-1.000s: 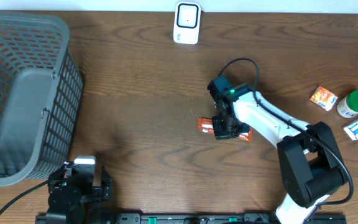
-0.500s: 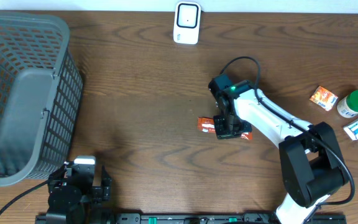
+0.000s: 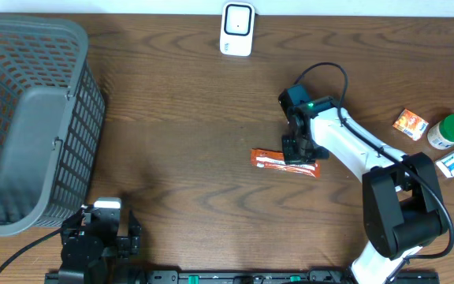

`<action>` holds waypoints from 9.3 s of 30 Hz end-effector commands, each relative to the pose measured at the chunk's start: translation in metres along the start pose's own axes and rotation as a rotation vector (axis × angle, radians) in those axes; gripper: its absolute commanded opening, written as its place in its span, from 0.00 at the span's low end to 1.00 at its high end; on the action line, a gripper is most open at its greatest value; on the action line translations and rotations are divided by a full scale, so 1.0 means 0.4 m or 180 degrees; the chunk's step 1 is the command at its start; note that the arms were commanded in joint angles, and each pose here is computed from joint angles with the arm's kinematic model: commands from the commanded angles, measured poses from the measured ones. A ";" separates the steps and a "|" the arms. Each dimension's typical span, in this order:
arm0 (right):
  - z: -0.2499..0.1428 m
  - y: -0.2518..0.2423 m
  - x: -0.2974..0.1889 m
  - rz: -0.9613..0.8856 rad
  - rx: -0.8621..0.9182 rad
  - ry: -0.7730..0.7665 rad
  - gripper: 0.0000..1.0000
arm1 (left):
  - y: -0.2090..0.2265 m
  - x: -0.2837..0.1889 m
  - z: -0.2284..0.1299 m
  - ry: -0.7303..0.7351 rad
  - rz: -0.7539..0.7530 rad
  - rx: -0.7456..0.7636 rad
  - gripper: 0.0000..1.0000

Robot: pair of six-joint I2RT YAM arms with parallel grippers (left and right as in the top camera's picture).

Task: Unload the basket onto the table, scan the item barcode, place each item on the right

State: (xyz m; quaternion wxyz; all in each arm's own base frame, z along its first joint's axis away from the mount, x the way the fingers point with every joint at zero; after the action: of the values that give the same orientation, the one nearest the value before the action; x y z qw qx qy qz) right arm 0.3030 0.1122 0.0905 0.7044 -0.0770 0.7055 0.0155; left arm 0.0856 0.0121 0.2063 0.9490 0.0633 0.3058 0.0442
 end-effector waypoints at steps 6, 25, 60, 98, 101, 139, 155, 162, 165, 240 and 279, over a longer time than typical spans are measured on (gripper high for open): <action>-0.005 0.024 0.052 0.0195 0.0001 0.0227 0.01 | -0.001 0.000 -0.001 -0.0009 -0.0010 -0.0037 0.92; 0.039 -0.088 -0.042 -0.0003 0.0402 0.0031 0.01 | -0.001 0.000 -0.001 -0.0009 -0.0010 -0.0036 0.92; -0.110 0.093 0.026 0.1211 -0.0120 0.0779 0.62 | -0.001 0.000 -0.001 -0.0009 -0.0010 -0.0036 0.92; -0.025 0.153 0.151 0.0958 0.0242 0.0492 0.01 | -0.001 0.000 -0.001 -0.0008 -0.0010 -0.0001 0.92; -0.009 0.148 0.035 0.1203 0.0331 0.0157 0.01 | -0.001 0.000 -0.001 -0.0008 -0.0008 -0.0001 0.92; 0.001 0.080 -0.442 0.2199 0.0757 -0.1886 0.02 | -0.001 0.000 -0.001 -0.0008 -0.0008 -0.0001 0.92; 0.341 0.101 -0.466 0.1007 -0.0349 -0.4253 0.01 | -0.001 0.000 -0.001 -0.0008 -0.0008 -0.0001 0.92; 0.538 0.135 -0.458 0.0298 -0.0667 -0.4636 0.01 | -0.001 0.000 -0.001 -0.0008 -0.0008 -0.0001 0.92; 0.617 0.156 -0.468 0.0064 -0.0829 -0.4848 0.01 | -0.001 0.000 -0.001 -0.0008 -0.0008 -0.0001 0.92; 0.178 -0.793 -0.243 -0.1075 0.1294 -0.0608 0.01 | -0.001 0.000 -0.001 -0.0007 -0.0008 0.0000 0.92; -0.030 -0.678 -1.042 -0.0460 0.1382 -0.3964 0.99 | -0.001 0.000 -0.001 -0.0008 -0.0008 -0.0001 0.92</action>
State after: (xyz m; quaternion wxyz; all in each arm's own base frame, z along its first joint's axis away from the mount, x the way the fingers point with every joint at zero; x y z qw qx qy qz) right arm 0.3966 -0.1835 0.3531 0.8734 0.0312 0.4206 -0.2436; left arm 0.0854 0.0120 0.2063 0.9489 0.0635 0.3058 0.0437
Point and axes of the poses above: each gripper's point midway between its finger pads, its own x axis out along the fingers, its own y axis along the line the jaws close on, z = x × y, the point moved 7 cm from there along -x, back along the fingers, and after that the axes turned 6 degrees about -x, right-handed, at the moved point
